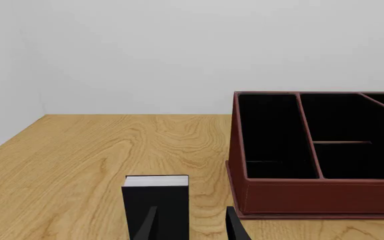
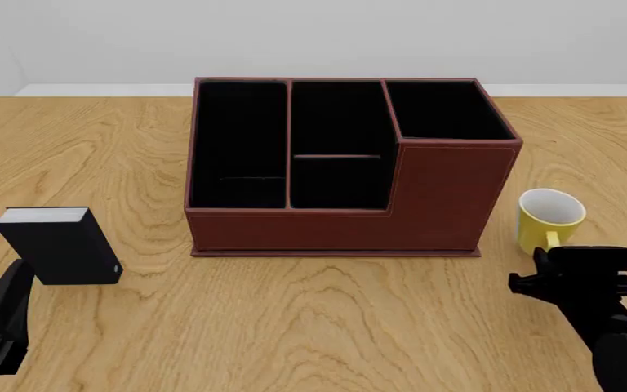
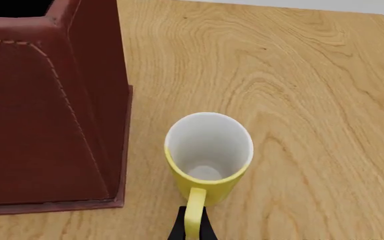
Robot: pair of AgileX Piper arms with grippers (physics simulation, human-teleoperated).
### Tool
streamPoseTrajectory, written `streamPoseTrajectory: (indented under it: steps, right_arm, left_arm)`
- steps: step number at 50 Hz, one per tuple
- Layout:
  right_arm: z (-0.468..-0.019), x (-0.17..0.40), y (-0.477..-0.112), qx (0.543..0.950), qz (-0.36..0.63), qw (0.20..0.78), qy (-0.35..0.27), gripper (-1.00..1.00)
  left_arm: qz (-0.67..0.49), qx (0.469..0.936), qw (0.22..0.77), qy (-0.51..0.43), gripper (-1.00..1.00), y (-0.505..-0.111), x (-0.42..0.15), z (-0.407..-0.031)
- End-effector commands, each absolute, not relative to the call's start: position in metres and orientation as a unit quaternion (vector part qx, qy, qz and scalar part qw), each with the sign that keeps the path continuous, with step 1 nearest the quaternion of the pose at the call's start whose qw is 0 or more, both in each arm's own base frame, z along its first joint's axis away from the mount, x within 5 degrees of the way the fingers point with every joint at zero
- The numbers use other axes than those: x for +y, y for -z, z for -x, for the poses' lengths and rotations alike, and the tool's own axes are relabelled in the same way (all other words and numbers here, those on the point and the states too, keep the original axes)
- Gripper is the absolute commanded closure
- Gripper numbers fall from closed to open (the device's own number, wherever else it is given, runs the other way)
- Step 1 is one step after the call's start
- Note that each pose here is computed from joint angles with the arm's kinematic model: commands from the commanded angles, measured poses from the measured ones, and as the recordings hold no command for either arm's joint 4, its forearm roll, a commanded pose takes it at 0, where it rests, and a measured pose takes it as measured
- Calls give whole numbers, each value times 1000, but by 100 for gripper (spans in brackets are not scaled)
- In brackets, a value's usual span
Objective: Pick up the yellow and white mug and place it to the right of the caddy.
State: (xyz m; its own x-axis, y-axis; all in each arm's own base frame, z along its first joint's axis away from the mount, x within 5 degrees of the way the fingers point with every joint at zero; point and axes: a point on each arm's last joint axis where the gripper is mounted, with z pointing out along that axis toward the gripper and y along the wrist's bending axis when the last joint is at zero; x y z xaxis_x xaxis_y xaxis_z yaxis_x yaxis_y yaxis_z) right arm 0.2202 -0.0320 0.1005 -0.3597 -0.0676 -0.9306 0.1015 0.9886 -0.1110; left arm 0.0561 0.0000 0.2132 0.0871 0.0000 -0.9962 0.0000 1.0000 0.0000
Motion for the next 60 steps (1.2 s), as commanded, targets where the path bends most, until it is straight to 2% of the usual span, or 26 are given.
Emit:
streamPoseTrajectory:
  steps: [1,34,35,60]
  right_arm:
    - [-222,-33,-97,824,-15,561,74,100]
    - [-227,-37,-89,830,-25,552,73,100]
    - [-227,-37,-89,830,-25,552,73,-100]
    - [-223,-39,-92,828,-22,554,82,-100]
  left_arm:
    - [0,676,737,0,-100,-213,0,-56]
    - [0,676,737,0,-100,-213,0,-56]
    - [0,676,737,0,-100,-213,0,-56]
    - [0,676,737,0,-100,-213,0,-56]
